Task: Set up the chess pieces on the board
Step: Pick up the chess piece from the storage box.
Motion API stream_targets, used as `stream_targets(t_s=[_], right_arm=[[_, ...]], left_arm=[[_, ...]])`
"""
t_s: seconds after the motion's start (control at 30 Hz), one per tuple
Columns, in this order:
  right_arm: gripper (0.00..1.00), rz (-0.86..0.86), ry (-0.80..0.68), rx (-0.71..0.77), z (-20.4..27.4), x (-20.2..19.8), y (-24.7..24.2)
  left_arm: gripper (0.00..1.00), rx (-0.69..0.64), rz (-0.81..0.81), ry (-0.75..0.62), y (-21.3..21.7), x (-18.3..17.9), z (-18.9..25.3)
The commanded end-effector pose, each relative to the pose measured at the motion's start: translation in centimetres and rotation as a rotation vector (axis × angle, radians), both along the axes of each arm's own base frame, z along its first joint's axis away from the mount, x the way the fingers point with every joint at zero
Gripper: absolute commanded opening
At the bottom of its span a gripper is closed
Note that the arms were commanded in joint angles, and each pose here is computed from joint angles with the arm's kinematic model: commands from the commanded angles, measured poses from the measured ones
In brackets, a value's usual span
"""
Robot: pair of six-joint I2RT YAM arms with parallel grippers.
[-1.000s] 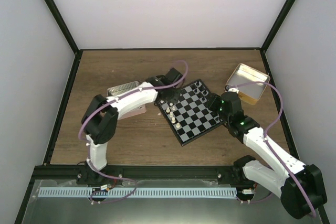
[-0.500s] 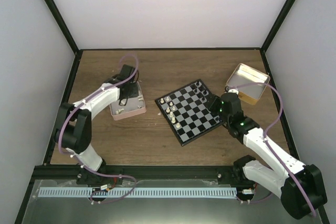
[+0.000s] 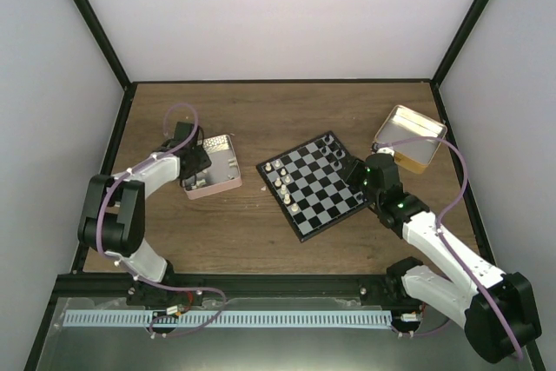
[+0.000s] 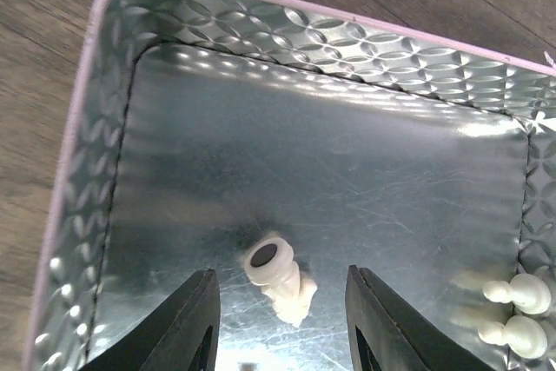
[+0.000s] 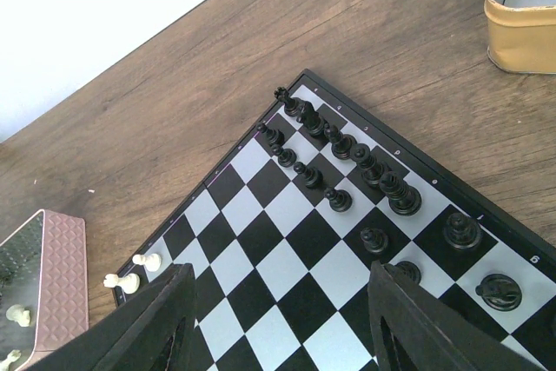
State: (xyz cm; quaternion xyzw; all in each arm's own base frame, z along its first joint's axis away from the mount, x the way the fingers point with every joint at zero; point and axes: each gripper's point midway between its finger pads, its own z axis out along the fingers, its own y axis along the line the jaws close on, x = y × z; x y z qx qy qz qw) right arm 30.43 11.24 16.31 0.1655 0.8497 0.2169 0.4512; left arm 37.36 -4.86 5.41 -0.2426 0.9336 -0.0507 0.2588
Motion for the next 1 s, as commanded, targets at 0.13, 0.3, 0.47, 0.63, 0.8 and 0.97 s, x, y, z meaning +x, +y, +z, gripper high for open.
stream_targets(t_s=[0.13,0.3,0.47,0.63,0.8,0.97], right_arm=[[0.56,0.002,-0.006,-0.002,0.2,0.1,0.2],[0.56,0.005,-0.006,-0.004,0.2,0.2,0.3],[0.56,0.007,-0.003,-0.004,0.1,0.3,0.3],[0.56,0.007,-0.001,-0.005,0.0,0.3,0.3],[0.56,0.015,0.001,-0.002,0.0,0.2,0.5],[0.57,0.076,-0.008,0.008,0.4,0.2,1.5]], left_arm=[[0.41,-0.067,0.039,-0.022,-0.2,1.5,-1.4],[0.35,-0.056,0.054,-0.001,0.2,1.3,-2.4],[0.29,-0.053,0.051,0.028,0.1,1.1,-3.4],[0.23,-0.051,0.048,0.039,0.1,0.9,-3.8],[0.14,-0.068,0.051,0.003,0.0,1.1,-2.9],[0.13,-0.143,0.069,-0.087,-0.6,1.1,0.0]])
